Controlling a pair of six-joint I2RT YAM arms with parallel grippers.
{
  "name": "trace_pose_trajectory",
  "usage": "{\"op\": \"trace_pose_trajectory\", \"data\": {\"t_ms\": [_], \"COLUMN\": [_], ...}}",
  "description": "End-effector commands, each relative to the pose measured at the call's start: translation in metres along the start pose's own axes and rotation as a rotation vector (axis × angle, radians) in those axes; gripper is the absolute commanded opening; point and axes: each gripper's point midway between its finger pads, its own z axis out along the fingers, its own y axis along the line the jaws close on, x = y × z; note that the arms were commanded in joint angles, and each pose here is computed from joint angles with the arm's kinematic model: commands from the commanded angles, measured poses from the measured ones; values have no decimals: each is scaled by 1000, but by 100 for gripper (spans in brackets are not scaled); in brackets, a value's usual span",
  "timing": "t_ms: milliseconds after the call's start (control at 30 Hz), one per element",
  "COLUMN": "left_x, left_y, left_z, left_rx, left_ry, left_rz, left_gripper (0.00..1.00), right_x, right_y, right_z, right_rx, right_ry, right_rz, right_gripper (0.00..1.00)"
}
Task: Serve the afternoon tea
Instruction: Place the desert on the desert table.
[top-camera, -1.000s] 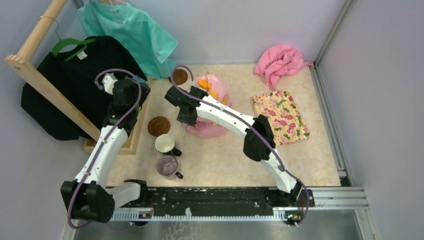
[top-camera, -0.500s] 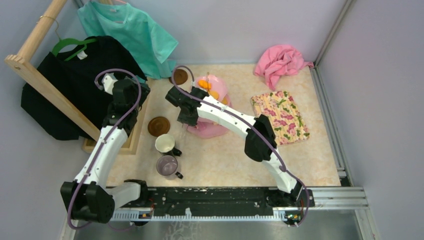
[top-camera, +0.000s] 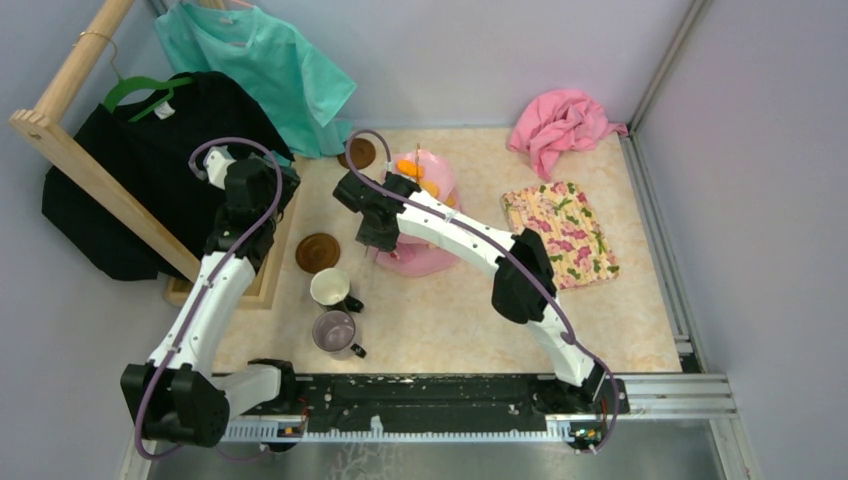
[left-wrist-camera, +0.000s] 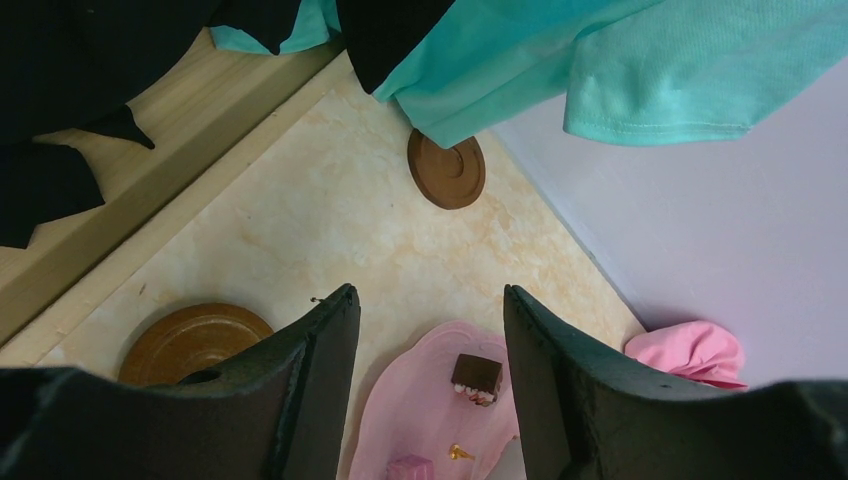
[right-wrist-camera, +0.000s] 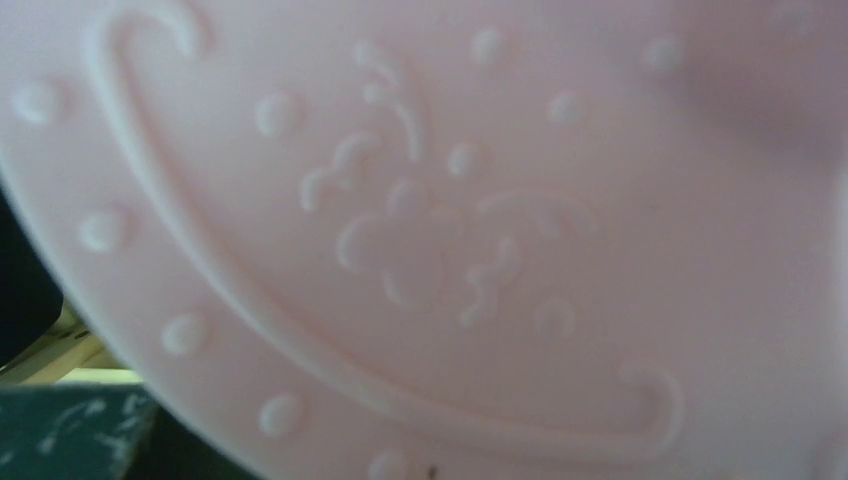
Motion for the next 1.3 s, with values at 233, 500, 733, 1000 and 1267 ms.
{"op": "trace_pose_trajectory", "data": {"t_ms": [233, 500, 733, 1000, 1267], "left_x": [-18, -19, -20, -20, -19], "left_y": [-13, -14, -14, -13, -9], "left_z": [-6, -6, -7, -8, -9], "left_rx": [38, 38, 37, 37, 29], "left_ry": [-39, -40, -45, -46, -45], "left_rz": [-4, -3, 5, 2, 6], "left_gripper": [61, 60, 60, 60, 60], "right_x": [-25, -27, -27, -25, -23], "right_y": [8, 8, 6, 5, 2], "right_z": [-37, -43, -45, -45, -45], "right_rx": [-78, -86, -92, -93, -97], "right_ry": [-53, -59, -57, -51, -46], "right_rz": [30, 30, 36, 33, 32], "right_gripper": [35, 35, 36, 37, 37]}}
